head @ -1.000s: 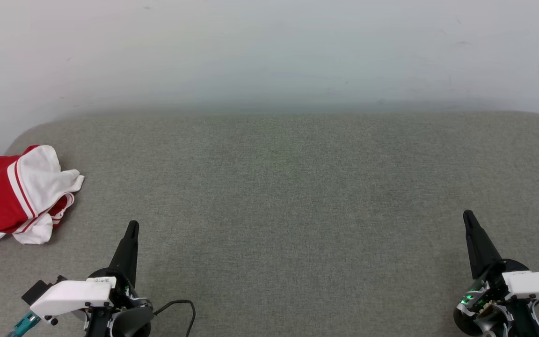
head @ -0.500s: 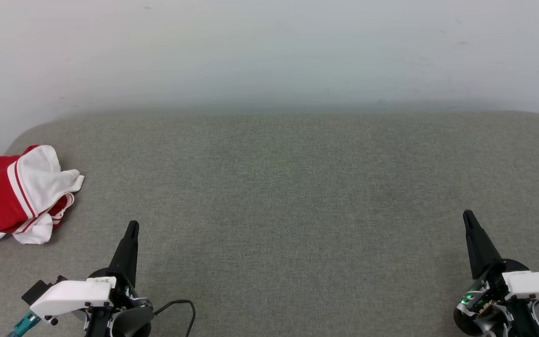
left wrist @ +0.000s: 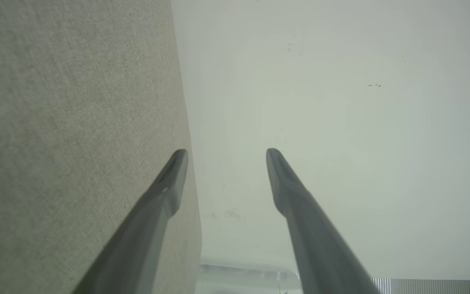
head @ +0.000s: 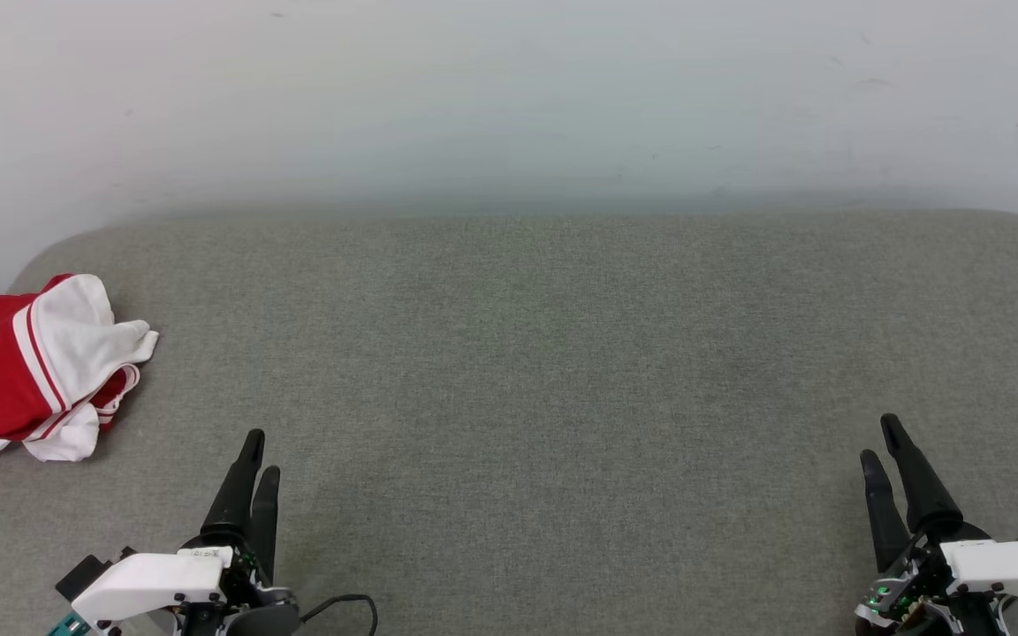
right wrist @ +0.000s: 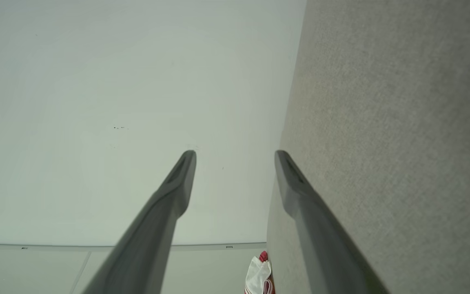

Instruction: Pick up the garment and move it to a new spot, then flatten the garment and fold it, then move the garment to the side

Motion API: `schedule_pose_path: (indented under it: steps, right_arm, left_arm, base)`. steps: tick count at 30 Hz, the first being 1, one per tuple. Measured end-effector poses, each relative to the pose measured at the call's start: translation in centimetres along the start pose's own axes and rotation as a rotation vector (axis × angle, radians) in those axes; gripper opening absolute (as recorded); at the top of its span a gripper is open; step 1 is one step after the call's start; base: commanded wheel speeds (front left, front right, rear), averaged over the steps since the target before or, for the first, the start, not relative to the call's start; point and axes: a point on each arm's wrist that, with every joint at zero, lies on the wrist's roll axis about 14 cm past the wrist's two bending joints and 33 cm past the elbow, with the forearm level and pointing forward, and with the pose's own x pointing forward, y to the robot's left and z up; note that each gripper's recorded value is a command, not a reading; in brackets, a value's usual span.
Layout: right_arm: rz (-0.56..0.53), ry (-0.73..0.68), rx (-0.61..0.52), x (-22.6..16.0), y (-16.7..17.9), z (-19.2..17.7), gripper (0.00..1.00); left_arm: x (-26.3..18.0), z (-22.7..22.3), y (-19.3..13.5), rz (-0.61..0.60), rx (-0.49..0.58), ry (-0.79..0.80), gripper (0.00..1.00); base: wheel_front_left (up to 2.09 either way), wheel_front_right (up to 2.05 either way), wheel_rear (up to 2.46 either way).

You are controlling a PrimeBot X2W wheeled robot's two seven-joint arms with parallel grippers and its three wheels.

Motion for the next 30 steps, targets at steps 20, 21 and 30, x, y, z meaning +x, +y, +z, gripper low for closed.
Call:
schedule_pose_path:
  steps: [20,21,30]
  right_arm:
    - [0.074,-0.019,-0.163,-0.2,2.4,-0.7,1.00]
    - [0.079,-0.021,-0.184,-0.2,2.6,-0.7,1.00]
    - [0.102,-0.026,-0.384,-0.5,3.2,-1.0,1.00]
  left_arm:
    - [0.3,-1.5,-3.4,-0.104,0.167,-0.005,1.00]
    - [0.3,-1.6,-3.6,-0.109,0.190,-0.005,1.00]
    - [0.3,-2.2,-4.7,-0.148,0.369,-0.010,1.00]
  base:
    - [0.00,0.00,0.00]
    - [0.00,0.00,0.00]
    - [0.00,0.00,0.00]
